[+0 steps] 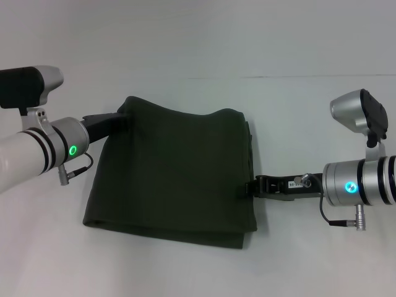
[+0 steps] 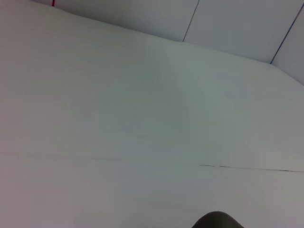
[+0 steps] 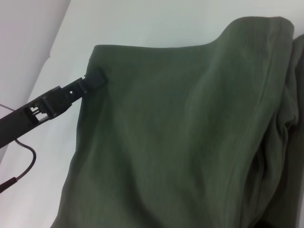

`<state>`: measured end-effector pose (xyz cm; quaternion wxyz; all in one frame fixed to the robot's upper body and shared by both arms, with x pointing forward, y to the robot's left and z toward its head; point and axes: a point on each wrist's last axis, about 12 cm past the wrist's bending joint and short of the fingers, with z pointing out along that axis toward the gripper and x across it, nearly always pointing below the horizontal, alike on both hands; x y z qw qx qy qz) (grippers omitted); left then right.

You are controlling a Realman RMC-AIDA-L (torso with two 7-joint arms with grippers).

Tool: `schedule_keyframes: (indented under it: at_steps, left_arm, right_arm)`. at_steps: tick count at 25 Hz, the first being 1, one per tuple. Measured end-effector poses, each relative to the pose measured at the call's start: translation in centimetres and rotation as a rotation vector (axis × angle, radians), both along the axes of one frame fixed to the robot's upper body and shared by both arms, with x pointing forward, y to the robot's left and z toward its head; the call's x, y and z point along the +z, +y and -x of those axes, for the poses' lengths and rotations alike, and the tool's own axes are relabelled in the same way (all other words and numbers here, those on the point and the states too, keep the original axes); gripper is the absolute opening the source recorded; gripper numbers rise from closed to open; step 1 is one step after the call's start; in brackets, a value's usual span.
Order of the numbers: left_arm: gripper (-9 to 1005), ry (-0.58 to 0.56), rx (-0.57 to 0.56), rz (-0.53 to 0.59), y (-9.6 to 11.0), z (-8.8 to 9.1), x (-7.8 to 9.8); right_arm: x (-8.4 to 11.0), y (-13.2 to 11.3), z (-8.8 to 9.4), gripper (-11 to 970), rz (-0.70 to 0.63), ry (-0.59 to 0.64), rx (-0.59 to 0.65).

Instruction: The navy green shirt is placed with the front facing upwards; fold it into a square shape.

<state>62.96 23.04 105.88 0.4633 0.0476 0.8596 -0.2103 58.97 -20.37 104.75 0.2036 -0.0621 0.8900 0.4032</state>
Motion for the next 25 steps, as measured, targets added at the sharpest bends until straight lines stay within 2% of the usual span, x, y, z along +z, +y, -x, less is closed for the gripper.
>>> schedule_keyframes:
  at_steps: [3,25]
  left_arm:
    - [64,0.0,0.0,0.0,0.0,0.0,0.0]
    - [82,0.04,0.0,0.05,0.0,0.7,-0.6]
  right_arm:
    - [-0.1,-0.1,0.1,41,-0.001,-0.002,-0.002]
    - [0.8,-2.8,-0.5,124,0.006,-0.02,-0.025]
